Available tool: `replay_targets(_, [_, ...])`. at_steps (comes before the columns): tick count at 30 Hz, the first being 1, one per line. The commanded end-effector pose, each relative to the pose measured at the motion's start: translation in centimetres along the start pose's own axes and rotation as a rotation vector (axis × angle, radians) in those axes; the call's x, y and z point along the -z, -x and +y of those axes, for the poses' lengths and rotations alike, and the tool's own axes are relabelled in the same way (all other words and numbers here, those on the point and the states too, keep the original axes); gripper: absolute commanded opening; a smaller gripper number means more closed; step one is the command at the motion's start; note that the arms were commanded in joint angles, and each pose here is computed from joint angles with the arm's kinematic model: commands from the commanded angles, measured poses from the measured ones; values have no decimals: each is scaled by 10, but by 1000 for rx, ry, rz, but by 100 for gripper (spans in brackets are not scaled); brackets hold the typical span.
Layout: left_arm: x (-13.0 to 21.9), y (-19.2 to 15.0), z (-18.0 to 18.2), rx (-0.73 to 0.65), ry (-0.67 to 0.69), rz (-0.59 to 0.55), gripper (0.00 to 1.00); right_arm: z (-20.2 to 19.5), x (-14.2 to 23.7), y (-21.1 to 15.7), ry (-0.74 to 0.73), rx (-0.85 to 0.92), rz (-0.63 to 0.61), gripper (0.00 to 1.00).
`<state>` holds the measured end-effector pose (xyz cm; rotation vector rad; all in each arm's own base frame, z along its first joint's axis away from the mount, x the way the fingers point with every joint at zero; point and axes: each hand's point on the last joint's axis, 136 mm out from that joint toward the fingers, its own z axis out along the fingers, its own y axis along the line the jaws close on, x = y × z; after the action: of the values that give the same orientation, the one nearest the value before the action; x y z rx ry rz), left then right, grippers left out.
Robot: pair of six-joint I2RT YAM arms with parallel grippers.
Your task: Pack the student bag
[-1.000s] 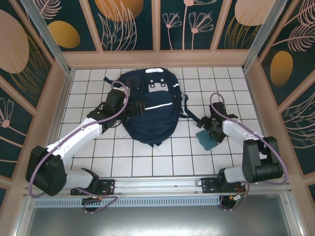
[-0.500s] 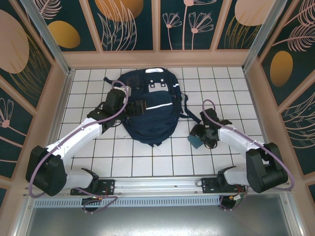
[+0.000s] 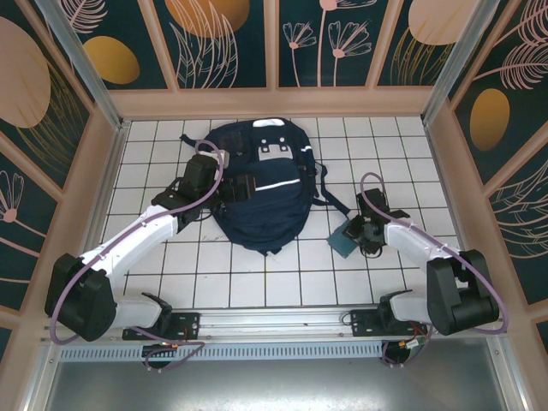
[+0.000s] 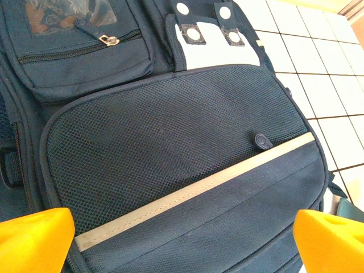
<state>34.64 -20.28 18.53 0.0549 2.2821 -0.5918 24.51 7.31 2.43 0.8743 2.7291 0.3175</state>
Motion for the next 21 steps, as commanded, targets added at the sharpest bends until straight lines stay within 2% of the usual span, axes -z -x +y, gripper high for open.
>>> replay_targets(1, [-1,10,-7,23,-30,-19,99,-13,-11,-7,-35,-33,34,46])
replay_targets(8, [-1,13,-22,49,-115,-15,99,-8,1,13,-35,-34,-51,22])
replay_targets(13, [1,18,-32,62,-161,-25,99,12,26,37,19,6,-151,17])
replay_targets(16, [1,21,-42,77,-216,-28,98,29,43,48,96,33,-204,9])
replay_targets(21, [1,24,-59,117,-315,-19,99,67,77,60,271,72,-240,6])
